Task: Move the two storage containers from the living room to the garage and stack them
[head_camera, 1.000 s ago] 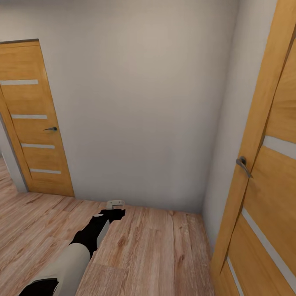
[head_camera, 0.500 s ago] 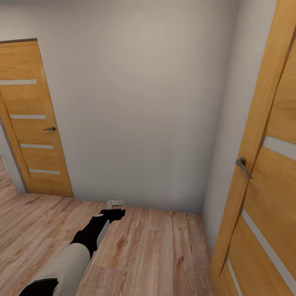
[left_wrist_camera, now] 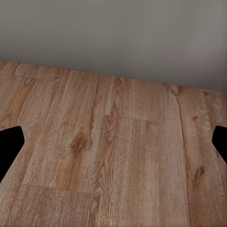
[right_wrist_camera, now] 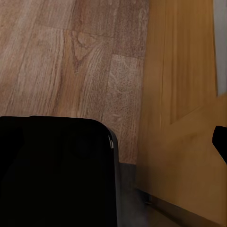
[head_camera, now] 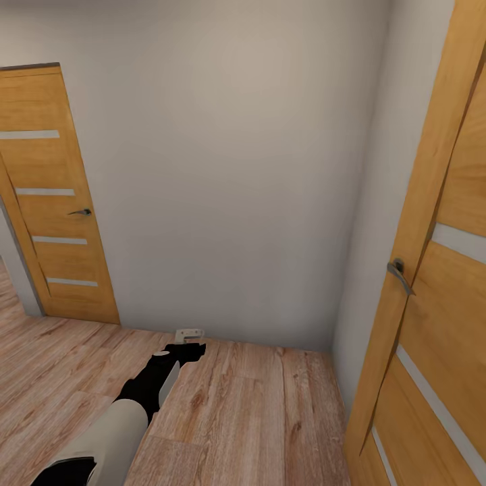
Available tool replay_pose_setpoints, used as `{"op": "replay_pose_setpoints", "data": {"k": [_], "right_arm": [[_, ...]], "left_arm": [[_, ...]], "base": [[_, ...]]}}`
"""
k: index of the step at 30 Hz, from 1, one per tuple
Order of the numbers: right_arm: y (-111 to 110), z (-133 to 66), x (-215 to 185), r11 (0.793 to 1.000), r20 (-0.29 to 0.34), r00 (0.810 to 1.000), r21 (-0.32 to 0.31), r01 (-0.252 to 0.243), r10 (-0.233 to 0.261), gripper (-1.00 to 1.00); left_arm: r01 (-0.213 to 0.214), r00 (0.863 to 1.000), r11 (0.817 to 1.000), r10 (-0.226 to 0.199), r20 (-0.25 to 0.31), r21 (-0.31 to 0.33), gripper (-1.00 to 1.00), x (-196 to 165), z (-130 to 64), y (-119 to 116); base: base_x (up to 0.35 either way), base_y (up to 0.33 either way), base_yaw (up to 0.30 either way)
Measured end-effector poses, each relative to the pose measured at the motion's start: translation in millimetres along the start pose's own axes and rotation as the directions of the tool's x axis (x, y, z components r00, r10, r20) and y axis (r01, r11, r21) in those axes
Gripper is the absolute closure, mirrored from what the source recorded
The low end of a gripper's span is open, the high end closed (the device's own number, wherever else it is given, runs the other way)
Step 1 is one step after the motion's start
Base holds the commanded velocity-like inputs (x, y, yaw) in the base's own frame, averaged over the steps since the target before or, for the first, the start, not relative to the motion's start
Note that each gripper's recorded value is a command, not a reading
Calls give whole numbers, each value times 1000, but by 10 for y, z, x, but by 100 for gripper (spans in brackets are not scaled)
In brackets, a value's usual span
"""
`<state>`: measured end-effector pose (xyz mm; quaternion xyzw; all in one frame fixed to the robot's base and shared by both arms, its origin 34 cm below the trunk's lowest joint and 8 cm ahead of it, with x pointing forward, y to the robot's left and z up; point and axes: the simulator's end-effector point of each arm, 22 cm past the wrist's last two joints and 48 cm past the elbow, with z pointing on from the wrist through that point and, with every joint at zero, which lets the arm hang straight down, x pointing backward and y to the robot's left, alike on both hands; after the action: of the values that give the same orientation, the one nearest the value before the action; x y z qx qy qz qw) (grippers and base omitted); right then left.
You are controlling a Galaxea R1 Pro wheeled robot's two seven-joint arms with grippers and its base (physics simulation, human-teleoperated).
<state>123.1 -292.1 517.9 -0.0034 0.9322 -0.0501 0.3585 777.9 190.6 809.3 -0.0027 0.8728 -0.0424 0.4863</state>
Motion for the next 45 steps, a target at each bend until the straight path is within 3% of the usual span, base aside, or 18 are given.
{"op": "replay_pose_setpoints", "data": {"k": [45], "right_arm": [[0, 0, -2, 1000, 1, 1000, 1, 0, 0, -100]], "left_arm": [[3, 1000, 1000, -3, 1, -2, -100, -7, -3, 7]], "base": [[87, -8, 0]]}}
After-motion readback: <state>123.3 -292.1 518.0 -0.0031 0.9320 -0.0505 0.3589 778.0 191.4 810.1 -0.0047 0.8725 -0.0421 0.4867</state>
